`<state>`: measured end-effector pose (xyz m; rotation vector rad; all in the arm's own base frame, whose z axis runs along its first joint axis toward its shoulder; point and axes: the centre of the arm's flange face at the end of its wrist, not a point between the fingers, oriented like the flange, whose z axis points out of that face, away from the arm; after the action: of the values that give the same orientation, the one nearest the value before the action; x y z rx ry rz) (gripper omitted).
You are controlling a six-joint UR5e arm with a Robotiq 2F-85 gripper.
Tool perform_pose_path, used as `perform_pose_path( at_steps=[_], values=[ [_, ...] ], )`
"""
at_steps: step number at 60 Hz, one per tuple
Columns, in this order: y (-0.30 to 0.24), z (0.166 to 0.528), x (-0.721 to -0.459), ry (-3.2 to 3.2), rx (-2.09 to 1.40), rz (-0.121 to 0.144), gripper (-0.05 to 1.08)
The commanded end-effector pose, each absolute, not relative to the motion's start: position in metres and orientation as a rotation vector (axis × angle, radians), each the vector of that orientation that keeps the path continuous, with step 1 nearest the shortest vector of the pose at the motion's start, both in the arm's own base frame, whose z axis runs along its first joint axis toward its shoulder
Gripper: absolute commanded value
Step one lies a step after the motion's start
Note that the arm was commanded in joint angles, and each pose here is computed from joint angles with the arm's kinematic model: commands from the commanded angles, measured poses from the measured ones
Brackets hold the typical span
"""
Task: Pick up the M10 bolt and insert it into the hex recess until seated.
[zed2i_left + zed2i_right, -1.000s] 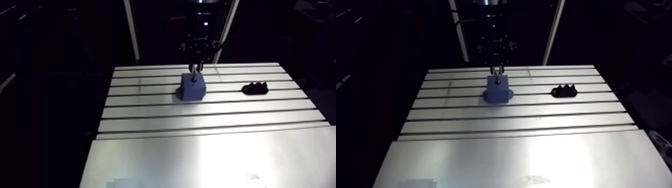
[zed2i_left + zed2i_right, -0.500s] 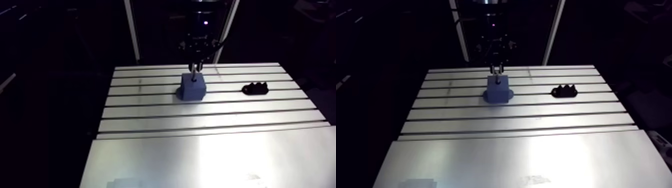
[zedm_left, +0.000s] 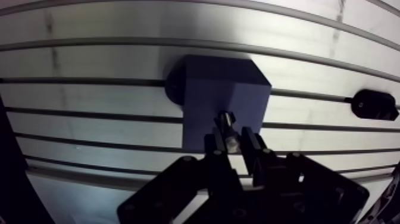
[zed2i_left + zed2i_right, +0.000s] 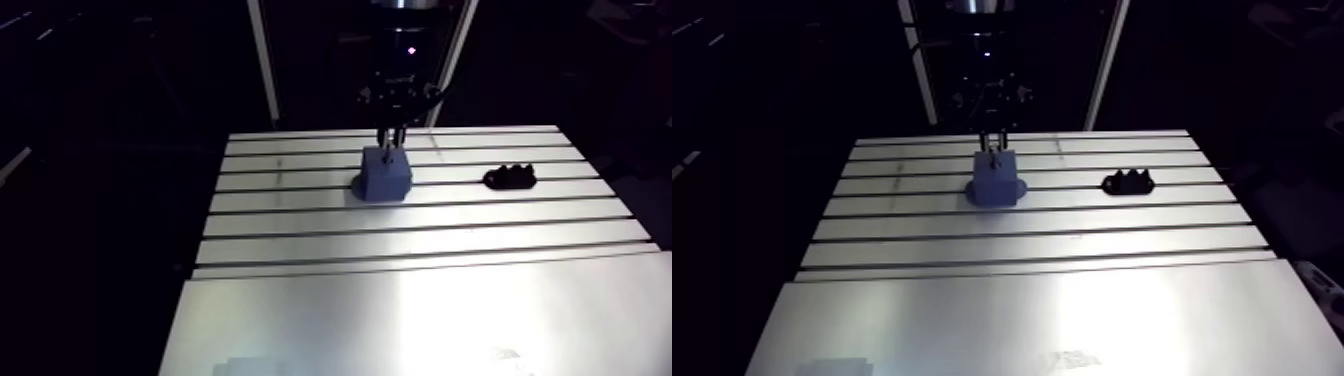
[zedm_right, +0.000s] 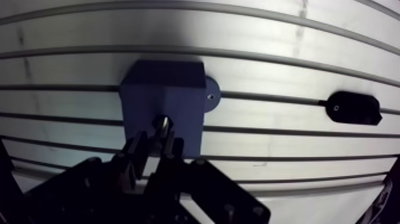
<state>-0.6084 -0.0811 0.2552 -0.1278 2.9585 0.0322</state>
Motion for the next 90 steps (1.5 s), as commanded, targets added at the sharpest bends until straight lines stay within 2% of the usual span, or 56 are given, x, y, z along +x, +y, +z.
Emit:
perform_pose_path(
  at_steps=[1, 54, 55, 56, 57, 58, 59, 60, 61, 62, 63, 90],
  values=[
    [-0.0806, 0.2541, -0.6077, 2.956, -0.127, 0.034, 0.8],
    [-0.0809, 0.2463, -0.6048, 2.942, -0.125, 0.032, 0.79],
    [-0.0801, 0.2463, -0.6049, 2.942, -0.121, 0.032, 0.74],
    [-0.0801, 0.2463, -0.6049, 2.942, -0.121, 0.032, 0.74],
    [-0.0799, 0.2463, -0.6049, 2.942, -0.121, 0.032, 0.62],
    [-0.0799, 0.2463, -0.6049, 2.942, -0.121, 0.032, 0.62],
    [-0.0807, 0.2472, -0.6049, 2.945, -0.124, 0.033, 0.42],
    [-0.0807, 0.2472, -0.6049, 2.945, -0.124, 0.033, 0.42],
    [-0.0808, 0.2477, -0.6054, 2.95, -0.127, 0.033, 0.16],
    [-0.0808, 0.2477, -0.6054, 2.95, -0.127, 0.033, 0.16],
    [-0.0807, 0.2482, -0.6061, 2.956, -0.131, 0.034, 0.03],
    [-0.0787, 0.2493, -0.6083, 2.975, -0.13, 0.037, 0.0]
  ],
)
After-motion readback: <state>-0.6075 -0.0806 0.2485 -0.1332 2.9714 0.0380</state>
